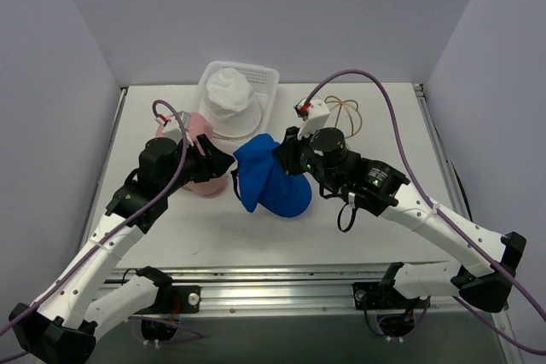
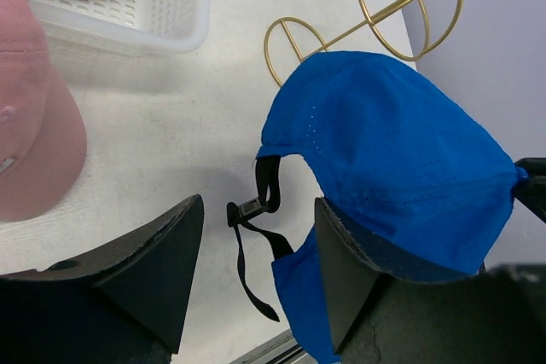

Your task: Stack the hats

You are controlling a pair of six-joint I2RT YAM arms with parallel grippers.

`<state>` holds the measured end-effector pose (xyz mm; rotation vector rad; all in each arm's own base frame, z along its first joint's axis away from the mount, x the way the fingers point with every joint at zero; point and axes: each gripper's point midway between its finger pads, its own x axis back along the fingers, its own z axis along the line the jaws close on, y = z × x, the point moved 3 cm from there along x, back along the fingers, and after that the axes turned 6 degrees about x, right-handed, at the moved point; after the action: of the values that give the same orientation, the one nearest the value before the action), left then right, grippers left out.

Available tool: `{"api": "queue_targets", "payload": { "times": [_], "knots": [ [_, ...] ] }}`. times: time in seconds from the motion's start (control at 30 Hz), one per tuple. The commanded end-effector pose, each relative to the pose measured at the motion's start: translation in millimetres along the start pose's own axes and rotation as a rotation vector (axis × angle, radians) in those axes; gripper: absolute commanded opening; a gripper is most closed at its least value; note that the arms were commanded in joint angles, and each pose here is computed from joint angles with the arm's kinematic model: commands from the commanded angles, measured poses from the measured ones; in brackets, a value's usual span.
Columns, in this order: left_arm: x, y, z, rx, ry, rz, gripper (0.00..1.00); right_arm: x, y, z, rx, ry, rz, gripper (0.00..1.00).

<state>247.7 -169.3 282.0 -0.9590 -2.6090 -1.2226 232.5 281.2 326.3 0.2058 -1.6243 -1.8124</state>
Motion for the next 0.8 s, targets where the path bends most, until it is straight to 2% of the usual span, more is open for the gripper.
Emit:
{"api": "queue_targets", "payload": {
  "times": [0.0,0.3,0.53,0.67,0.7,0.77],
  "knots": [
    [-2,10,-11,0.010,-0.051,-0.039,0.63,19,35,9,-0.021,0.053,-0.127,0.00],
    [-11,-2,-7,0.060,-0.075,-0.014,0.63,17,32,15,-0.032,0.075,-0.127,0.00],
    [-17,-1,-18,0.091,-0.156,-0.021,0.64,13,32,22,-0.049,0.099,-0.140,0.00],
    [-13,4,-16,0.079,-0.127,-0.041,0.50,13,28,21,-0.055,0.094,-0.141,0.00],
    [-11,7,-15,0.060,-0.110,-0.046,0.40,12,29,21,-0.059,0.095,-0.150,0.00],
    [-5,15,-13,0.034,-0.069,-0.056,0.31,10,30,23,-0.070,0.102,-0.168,0.00]
  ]
}}
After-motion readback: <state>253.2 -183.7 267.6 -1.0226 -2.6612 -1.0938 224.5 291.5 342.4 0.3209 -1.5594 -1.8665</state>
